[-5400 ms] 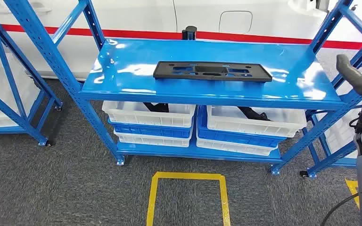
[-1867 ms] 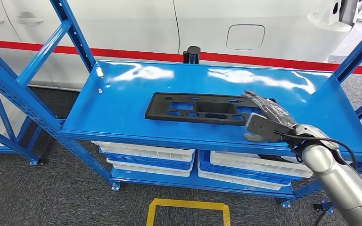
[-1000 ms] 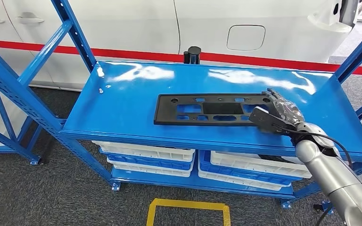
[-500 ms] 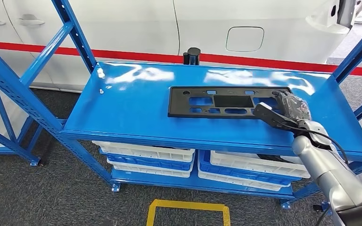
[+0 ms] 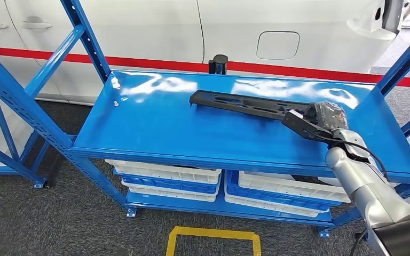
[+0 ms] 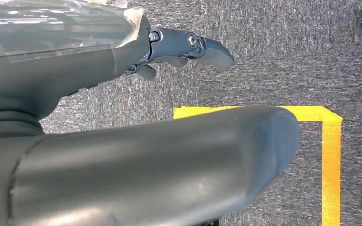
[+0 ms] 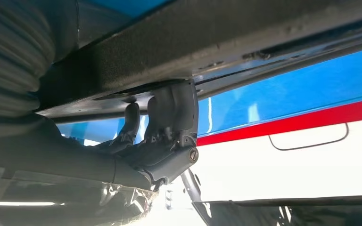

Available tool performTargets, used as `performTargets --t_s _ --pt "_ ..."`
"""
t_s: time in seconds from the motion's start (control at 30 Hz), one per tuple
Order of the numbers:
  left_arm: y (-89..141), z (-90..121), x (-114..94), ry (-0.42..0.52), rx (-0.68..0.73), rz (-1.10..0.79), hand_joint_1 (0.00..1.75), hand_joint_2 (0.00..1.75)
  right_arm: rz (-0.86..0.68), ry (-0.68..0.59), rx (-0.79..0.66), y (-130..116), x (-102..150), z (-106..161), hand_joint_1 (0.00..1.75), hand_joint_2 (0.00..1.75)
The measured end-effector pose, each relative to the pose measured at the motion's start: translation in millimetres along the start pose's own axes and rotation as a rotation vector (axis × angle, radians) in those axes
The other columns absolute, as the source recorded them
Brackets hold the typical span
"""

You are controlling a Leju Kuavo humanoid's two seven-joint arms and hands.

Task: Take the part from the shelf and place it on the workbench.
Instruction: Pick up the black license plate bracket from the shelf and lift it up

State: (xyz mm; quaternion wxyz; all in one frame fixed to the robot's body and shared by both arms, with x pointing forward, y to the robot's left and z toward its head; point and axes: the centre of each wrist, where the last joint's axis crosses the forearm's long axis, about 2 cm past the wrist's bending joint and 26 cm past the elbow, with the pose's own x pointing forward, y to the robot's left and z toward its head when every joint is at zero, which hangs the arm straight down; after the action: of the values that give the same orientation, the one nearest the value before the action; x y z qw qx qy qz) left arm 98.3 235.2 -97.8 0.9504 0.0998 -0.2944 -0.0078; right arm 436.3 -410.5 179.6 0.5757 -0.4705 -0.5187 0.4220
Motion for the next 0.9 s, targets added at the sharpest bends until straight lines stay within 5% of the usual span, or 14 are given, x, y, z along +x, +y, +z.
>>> performTargets --t_s 0.57,0.73,0.9 --pt "-2 1 -1 -0.005 0.009 0.011 0.0 0.0 -0.08 -0.064 -0.081 4 -2 4 1.75 1.75" --pt "-1 2 -4 -0.019 0.031 0.021 0.0 0.0 -0.274 -0.178 -0.231 2 6 15 1.75 1.75" --pt "0 4 -9 -0.02 0.048 0.018 0.0 0.0 -0.41 -0.309 -0.437 -32 25 29 1.75 1.75"
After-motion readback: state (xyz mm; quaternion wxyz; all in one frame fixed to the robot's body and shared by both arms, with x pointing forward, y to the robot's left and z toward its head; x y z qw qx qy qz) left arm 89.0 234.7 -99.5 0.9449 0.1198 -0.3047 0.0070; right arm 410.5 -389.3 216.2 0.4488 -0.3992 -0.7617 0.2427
